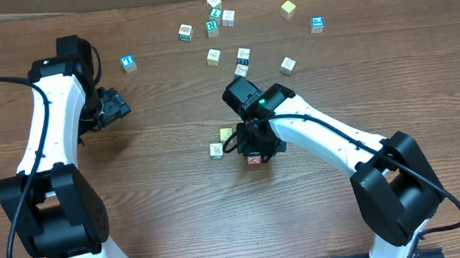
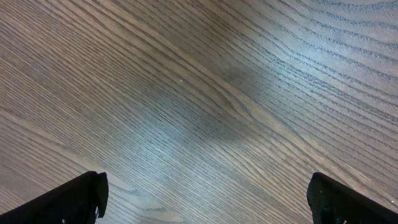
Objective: Form a circle
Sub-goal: 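Carry the 'D' block toward the 'G' and 'M' blocks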
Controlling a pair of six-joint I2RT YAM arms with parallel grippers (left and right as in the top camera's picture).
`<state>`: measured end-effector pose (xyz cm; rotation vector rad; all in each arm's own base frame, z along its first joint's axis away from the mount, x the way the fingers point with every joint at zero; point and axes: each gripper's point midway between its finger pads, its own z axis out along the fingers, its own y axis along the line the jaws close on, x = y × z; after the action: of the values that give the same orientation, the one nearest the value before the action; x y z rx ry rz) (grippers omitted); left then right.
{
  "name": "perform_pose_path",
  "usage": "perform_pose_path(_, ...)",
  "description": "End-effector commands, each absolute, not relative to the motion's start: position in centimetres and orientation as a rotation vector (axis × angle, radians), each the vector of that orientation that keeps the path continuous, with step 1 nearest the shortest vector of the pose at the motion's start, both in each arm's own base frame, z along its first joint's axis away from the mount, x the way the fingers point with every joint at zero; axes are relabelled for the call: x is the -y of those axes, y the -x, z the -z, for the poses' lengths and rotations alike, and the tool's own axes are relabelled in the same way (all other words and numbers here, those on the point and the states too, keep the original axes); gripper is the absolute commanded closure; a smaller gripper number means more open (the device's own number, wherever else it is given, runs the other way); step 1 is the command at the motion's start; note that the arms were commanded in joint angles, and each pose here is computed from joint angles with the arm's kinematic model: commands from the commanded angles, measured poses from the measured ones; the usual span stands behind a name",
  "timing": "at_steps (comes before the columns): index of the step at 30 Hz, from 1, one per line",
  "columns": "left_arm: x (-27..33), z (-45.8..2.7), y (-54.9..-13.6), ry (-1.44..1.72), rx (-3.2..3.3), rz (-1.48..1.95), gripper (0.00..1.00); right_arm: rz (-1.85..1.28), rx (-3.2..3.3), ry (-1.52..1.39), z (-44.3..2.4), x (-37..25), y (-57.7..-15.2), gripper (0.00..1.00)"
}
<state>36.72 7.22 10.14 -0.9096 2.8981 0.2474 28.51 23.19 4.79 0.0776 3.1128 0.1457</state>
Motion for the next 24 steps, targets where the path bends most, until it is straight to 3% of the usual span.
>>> perform_pose_path(1,-7.5,-11.2,-37.1,0.879,-2.874,-0.258,0.0,-0.097,-3.082,-0.1,-4.9,-22.5,-28.9,0.83)
perform_pose_path(24,-7.5,-11.2,-37.1,0.879,-2.874,-0.258,0.0,-0.116,-3.038,-0.105,-3.6,-22.6,-29.5,0.83)
